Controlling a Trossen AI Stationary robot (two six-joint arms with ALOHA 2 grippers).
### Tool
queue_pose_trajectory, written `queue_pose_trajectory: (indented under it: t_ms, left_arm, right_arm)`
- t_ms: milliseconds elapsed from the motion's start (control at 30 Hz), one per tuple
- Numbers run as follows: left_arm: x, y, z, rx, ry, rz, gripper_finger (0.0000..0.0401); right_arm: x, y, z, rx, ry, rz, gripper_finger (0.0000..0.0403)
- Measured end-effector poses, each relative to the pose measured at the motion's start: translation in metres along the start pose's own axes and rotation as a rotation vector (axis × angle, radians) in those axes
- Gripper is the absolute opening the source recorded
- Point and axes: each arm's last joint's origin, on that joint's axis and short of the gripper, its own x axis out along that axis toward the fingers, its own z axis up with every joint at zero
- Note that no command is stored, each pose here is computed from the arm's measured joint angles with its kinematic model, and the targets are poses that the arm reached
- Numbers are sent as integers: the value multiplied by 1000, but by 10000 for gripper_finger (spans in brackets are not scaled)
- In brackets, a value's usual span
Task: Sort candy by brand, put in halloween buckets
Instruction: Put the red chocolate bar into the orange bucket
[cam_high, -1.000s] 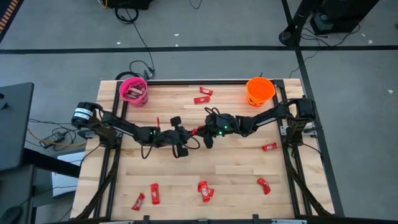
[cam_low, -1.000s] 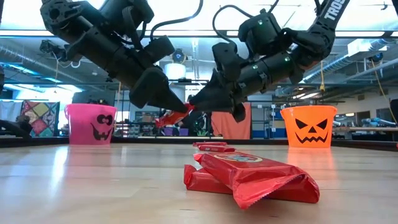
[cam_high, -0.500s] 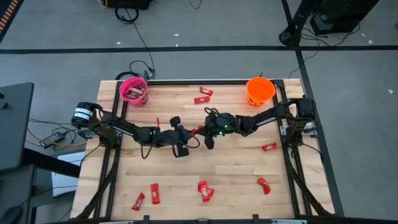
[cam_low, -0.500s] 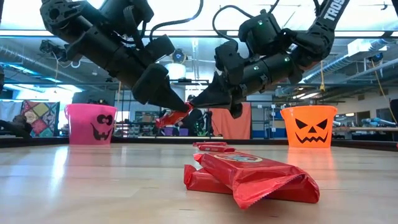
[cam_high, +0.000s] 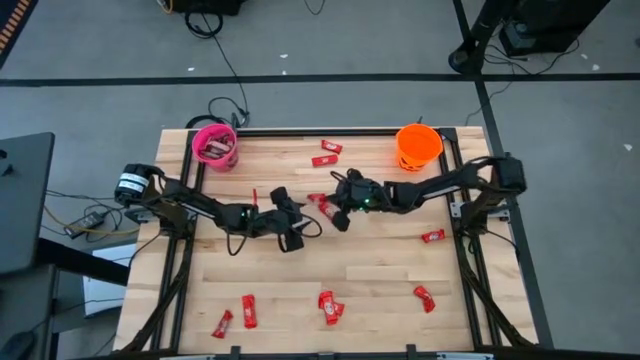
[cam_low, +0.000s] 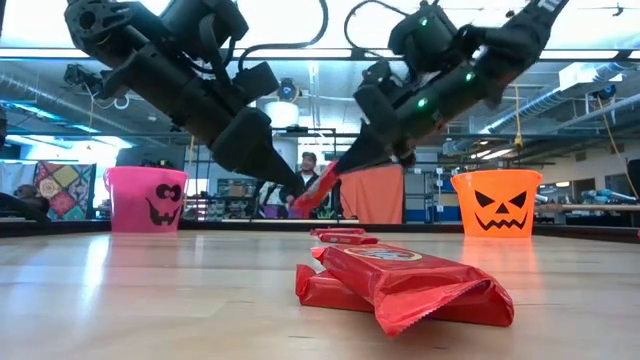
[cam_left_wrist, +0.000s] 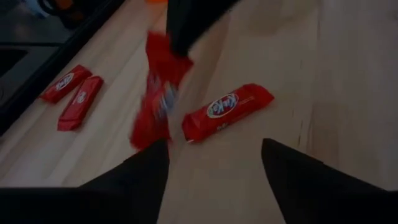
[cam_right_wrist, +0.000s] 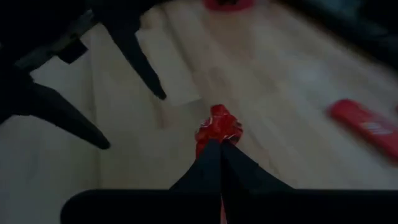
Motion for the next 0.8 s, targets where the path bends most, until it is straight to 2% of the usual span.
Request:
queue_pose_trajectory:
  t_ms: [167,367,500,633,800]
  left_arm:
    - [10,20,1,-88,10,60,271]
    - [20,42,5,-136,-8,54,255]
    - [26,57,8,-160,-34,24,250]
    - [29,66,8,-195,-34,20,250]
    - [29,66,8,-191,-34,14,250]
  right_arm:
    - [-37,-6,20,-59,-7,-120,2]
    - [-94,-24,32,-114,61,-316,2]
    - [-129,-45,27,-88,153,-507,2]
    - [-158,-62,24,-45,162,-703,2]
    - [-174,-79,24,43,150,-811,2]
